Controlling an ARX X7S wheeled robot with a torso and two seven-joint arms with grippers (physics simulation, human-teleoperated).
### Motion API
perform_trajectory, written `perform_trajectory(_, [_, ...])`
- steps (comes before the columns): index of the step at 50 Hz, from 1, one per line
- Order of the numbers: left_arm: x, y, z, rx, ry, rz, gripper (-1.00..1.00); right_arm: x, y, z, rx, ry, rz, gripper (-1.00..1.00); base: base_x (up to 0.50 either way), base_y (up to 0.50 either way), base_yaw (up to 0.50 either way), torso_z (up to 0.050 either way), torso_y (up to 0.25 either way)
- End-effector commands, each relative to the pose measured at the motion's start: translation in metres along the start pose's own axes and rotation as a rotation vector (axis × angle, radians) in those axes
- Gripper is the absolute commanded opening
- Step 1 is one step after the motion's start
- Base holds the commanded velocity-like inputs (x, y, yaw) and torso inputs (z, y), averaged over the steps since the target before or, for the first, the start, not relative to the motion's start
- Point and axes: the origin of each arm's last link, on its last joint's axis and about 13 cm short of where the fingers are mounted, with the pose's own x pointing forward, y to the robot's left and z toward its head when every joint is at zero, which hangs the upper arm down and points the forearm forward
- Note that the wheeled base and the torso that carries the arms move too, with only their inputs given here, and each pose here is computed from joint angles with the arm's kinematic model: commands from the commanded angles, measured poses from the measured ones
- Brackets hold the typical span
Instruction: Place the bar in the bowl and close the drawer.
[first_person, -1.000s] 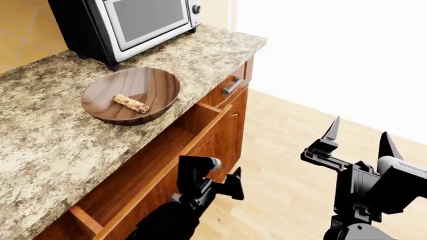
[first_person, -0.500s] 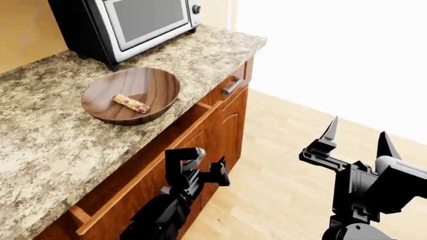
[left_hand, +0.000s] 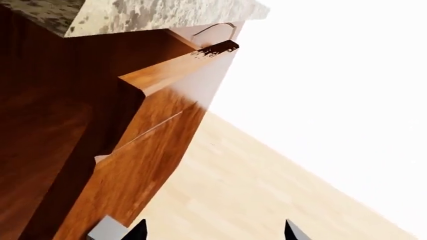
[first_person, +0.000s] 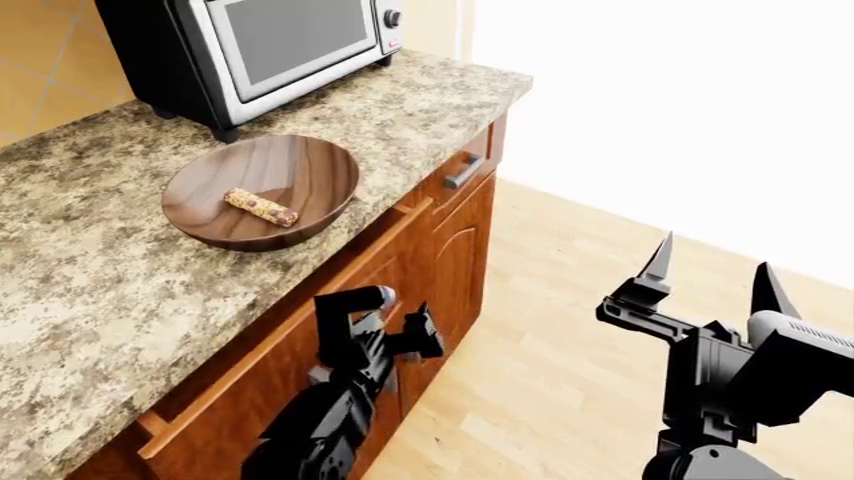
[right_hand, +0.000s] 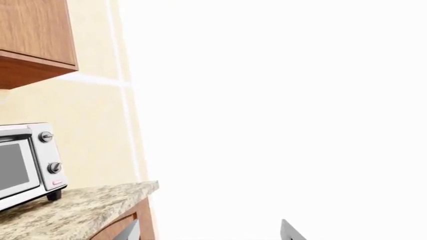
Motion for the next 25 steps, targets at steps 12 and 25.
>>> perform_trajectory(12, [-0.014,0.060,-0.015,0.260,0.024,0.513,1.00,0.000,0.000,0.000,-0.002,0.000,0.003,1.00,0.00,0.00,0.00,0.000,0.000])
perform_trajectory(25, [-0.023,0.080,-0.019,0.398,0.075,0.656,1.00,-0.001,0.002,-0.001,-0.003,0.001,0.008,1.00,0.00,0.00,0.00,0.000,0.000])
